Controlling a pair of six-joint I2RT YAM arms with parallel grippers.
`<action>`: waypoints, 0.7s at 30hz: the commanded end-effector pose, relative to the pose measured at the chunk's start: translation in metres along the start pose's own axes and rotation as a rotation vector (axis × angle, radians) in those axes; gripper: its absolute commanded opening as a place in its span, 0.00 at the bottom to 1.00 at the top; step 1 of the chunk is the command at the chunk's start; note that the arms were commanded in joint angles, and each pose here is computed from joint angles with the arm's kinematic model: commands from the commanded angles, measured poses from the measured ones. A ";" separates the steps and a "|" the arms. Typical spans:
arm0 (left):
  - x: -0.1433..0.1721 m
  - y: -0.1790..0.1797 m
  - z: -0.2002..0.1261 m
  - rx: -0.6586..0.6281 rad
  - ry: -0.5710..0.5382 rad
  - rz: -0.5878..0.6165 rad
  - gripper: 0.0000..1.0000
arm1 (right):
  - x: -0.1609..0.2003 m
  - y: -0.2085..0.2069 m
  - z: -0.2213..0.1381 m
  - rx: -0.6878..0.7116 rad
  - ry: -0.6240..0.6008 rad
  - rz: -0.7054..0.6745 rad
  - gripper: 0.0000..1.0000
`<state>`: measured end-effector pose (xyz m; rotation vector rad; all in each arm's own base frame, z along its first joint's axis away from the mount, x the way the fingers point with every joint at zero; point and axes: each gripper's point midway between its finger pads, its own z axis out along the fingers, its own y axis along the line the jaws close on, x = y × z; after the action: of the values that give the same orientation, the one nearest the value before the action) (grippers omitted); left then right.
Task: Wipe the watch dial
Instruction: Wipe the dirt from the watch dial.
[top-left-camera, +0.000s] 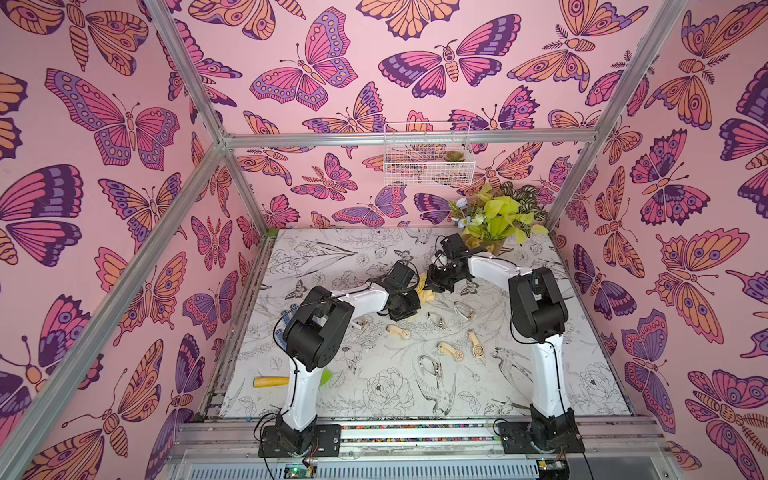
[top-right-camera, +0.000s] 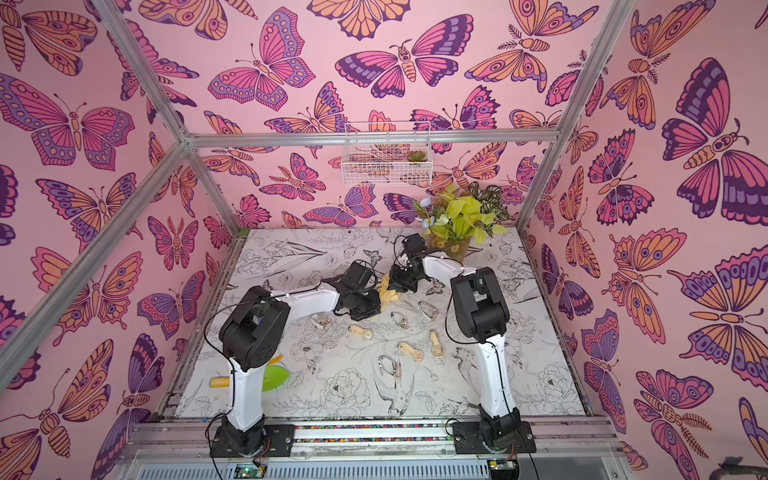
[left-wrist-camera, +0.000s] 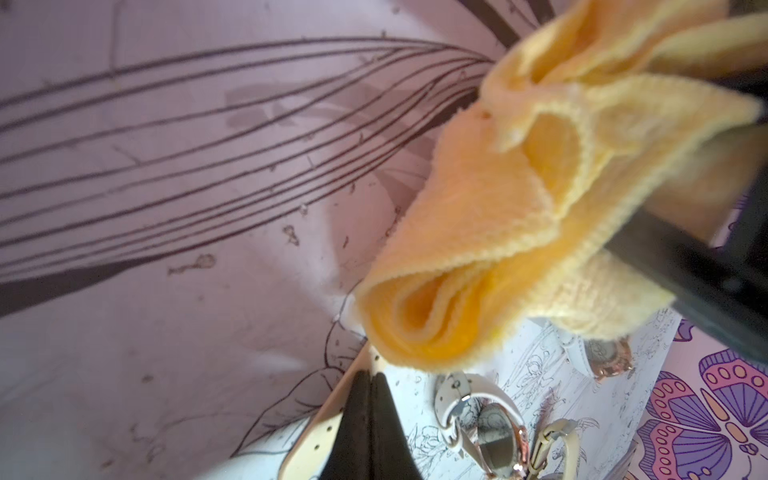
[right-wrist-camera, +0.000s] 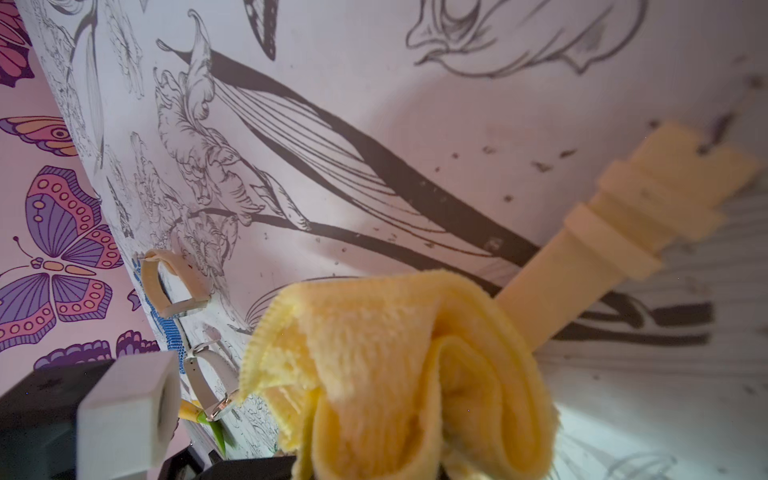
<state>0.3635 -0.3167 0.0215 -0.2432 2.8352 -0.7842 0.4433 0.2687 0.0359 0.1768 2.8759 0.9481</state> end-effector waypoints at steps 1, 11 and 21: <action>0.023 0.039 0.003 -0.116 0.078 -0.022 0.00 | 0.004 -0.022 0.015 0.078 0.007 0.029 0.00; 0.023 0.043 0.002 -0.132 0.088 -0.019 0.00 | 0.015 -0.062 0.011 0.173 0.003 0.092 0.00; 0.027 0.049 0.003 -0.155 0.113 -0.006 0.00 | 0.017 -0.097 -0.011 0.165 -0.022 0.176 0.00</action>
<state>0.3629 -0.3147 0.0212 -0.1991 2.8409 -0.7867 0.4308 0.2372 0.0319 0.2959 2.8451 0.9960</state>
